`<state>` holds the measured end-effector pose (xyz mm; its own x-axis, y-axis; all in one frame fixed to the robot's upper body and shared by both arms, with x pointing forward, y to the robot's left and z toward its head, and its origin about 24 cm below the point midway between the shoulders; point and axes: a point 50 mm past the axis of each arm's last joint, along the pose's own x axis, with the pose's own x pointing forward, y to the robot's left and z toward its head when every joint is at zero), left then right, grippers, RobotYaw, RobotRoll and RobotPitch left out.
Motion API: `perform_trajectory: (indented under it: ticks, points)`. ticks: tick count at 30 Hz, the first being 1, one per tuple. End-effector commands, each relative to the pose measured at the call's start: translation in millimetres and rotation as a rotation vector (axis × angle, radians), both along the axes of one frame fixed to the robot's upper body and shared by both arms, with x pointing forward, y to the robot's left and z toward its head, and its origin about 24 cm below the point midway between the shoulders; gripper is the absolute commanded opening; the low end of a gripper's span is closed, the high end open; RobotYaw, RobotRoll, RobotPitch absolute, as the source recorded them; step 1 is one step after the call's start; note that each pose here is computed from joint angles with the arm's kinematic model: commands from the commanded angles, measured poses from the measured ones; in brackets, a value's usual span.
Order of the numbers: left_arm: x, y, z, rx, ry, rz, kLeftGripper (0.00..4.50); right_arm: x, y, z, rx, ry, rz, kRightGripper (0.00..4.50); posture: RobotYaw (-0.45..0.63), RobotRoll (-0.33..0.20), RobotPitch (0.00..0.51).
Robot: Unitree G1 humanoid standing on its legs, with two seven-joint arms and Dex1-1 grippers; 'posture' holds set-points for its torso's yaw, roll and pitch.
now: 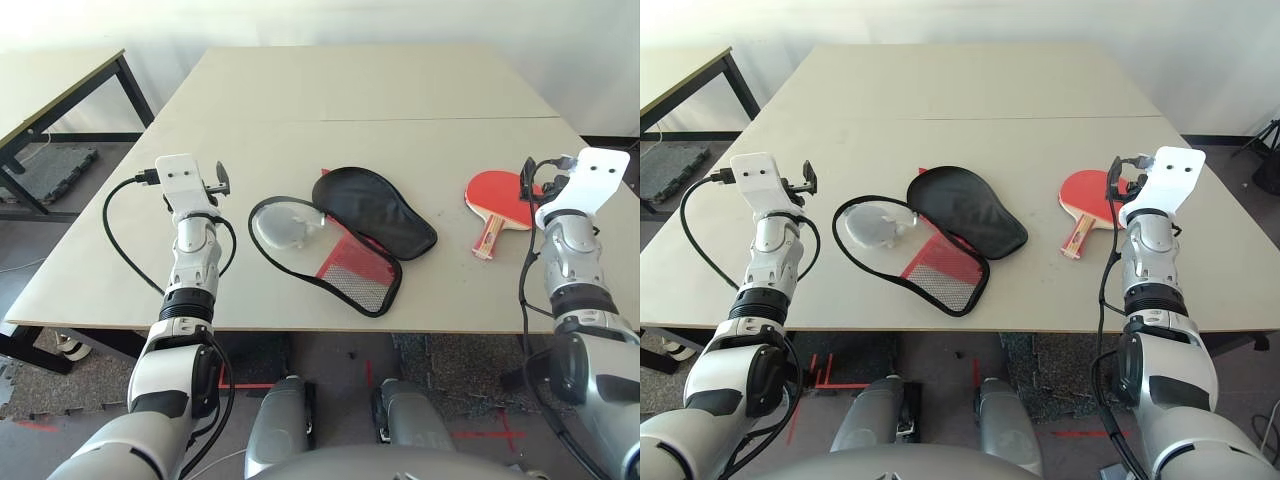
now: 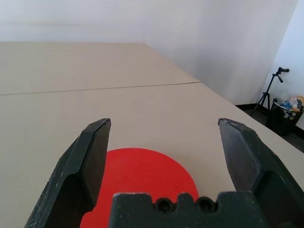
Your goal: Store the ping-pong paddle in its case and zip it.
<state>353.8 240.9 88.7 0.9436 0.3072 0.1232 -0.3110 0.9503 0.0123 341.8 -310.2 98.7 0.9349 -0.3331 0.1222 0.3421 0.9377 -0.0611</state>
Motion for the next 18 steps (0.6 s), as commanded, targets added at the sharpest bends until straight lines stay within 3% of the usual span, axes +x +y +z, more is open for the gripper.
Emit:
perform_trajectory:
  ticks: [1,10,13,18]
  points:
    - [-0.2,2,1,0.003,-0.001,0.026,4.5,1.5,0,2,0.013,0.005,0.002,4.49,-0.02,0.0,0.011]
    - [6.3,-9,17,0.055,-0.011,-0.179,4.5,7.5,11,14,0.047,0.032,0.062,4.49,-0.02,0.0,0.016]
    - [8.0,-14,35,0.094,-0.037,-0.328,4.5,7.3,15,24,0.091,0.054,0.057,4.49,-0.01,0.0,0.022]
    - [1.4,-24,61,0.176,-0.025,-0.673,4.5,1.3,26,39,0.157,0.206,0.089,4.49,0.0,0.0,0.028]
